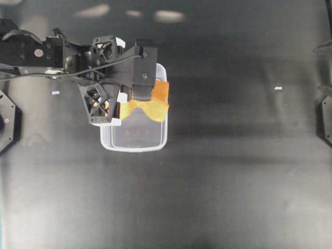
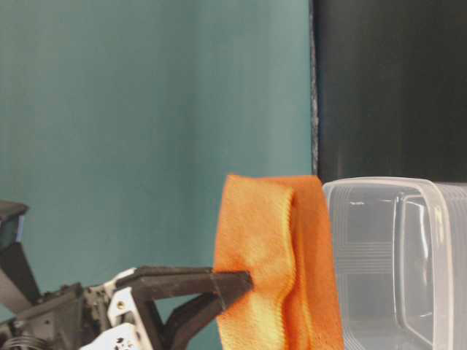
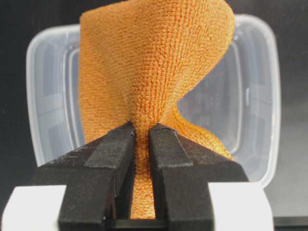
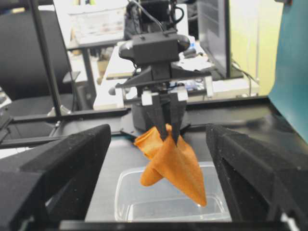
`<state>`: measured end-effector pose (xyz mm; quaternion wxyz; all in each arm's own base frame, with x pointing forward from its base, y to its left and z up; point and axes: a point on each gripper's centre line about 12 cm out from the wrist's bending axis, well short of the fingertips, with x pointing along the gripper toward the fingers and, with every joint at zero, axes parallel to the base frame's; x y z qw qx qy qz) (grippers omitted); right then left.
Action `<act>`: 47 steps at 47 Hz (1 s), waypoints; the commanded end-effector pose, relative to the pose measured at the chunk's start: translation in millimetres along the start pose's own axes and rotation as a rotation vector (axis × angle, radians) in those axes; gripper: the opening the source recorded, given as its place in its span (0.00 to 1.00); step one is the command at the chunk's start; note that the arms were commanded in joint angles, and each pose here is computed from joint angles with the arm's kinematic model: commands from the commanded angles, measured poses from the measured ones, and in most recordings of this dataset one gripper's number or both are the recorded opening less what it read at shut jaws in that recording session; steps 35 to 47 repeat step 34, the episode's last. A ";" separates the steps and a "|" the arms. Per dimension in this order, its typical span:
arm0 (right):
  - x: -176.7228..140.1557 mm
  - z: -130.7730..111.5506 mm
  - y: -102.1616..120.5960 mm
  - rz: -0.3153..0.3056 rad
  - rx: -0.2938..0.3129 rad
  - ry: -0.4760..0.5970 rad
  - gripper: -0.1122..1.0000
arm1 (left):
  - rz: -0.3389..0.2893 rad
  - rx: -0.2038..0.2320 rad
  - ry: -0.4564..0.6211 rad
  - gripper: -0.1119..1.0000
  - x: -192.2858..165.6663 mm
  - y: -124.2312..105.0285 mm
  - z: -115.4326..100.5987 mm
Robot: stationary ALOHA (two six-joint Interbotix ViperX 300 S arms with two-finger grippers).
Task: Place the orange towel into the container with the left arm.
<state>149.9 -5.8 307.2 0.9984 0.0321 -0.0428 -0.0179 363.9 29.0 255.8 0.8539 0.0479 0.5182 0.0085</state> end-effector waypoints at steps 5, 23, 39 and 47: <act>1.8 6.8 0.1 0.000 0.004 -0.031 0.80 | 0.005 0.002 -0.027 0.16 -1.4 0.2 0.1; 1.5 6.7 0.1 0.000 0.006 -0.029 0.80 | 0.008 -0.008 -0.027 0.68 11.0 2.9 -1.7; 1.3 7.0 0.1 0.000 0.006 -0.028 0.80 | 0.009 -0.012 -0.058 0.91 -1.3 1.8 8.3; 1.3 7.0 0.1 0.000 0.006 -0.028 0.80 | 0.009 -0.012 -0.058 0.91 -1.3 1.8 8.3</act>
